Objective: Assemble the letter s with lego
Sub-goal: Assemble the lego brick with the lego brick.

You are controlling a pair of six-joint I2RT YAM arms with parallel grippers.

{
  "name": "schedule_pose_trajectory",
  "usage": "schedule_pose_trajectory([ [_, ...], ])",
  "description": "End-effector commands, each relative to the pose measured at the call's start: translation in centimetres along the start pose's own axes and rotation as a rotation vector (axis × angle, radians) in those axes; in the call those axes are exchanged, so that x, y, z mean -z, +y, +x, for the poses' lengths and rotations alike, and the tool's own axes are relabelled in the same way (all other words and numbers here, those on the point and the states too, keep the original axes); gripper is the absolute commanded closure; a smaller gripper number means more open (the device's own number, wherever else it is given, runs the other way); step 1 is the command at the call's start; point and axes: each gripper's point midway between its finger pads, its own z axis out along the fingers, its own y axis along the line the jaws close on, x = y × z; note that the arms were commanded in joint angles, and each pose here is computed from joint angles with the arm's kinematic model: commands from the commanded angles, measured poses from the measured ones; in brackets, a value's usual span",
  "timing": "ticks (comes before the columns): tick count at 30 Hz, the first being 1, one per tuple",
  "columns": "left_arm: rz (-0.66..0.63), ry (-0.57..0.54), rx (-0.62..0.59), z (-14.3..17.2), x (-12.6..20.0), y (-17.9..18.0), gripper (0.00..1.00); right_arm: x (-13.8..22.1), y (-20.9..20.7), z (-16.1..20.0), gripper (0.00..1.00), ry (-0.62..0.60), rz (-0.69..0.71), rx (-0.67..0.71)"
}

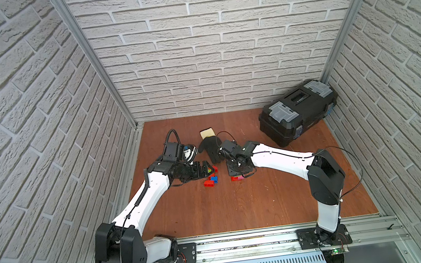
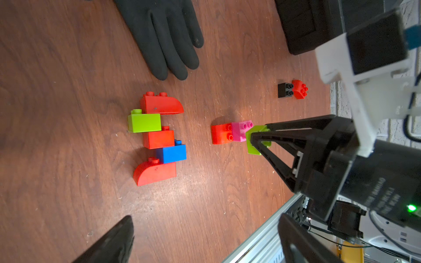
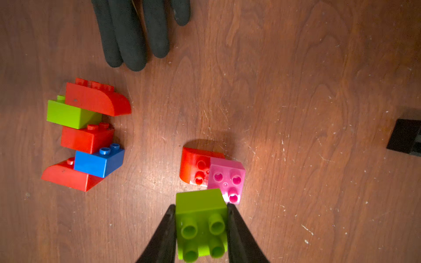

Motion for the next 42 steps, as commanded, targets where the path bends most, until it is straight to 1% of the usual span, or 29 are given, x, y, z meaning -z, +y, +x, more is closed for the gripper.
schedule_pose_trajectory([
  [1, 0.027, -0.020, -0.033, 0.0, 0.3, -0.3, 0.02, 0.2, -0.1, -0.2, 0.75, -0.016, 0.031, -0.011],
  [5, 0.027, -0.016, -0.032, 0.1, 0.2, -0.2, 0.02, -0.5, 0.5, -0.2, 0.75, -0.008, 0.021, -0.025],
  [14, 0.028, -0.018, -0.029, 0.1, 0.3, 0.0, 0.02, -1.2, 0.3, -0.5, 0.75, -0.020, 0.061, -0.026],
  [20, 0.029, -0.019, -0.026, 0.2, 0.3, 0.1, 0.02, -1.1, -0.2, -1.0, 0.75, -0.039, 0.091, -0.028],
  [21, 0.028, -0.017, -0.024, 0.2, 0.3, 0.1, 0.02, -2.1, -0.3, -0.6, 0.75, -0.022, 0.111, -0.024],
  [25, 0.030, -0.013, -0.021, 0.3, 0.2, 0.1, 0.02, -2.6, -0.2, -0.3, 0.75, -0.012, 0.114, -0.024],
  [35, 0.029, -0.006, -0.020, 0.4, 0.1, 0.2, 0.02, -2.9, 0.2, 0.5, 0.76, 0.012, 0.096, -0.036],
  [42, 0.029, -0.006, -0.021, 0.5, 0.1, 0.2, 0.02, -2.9, 0.0, 1.2, 0.75, 0.025, 0.111, -0.031],
])
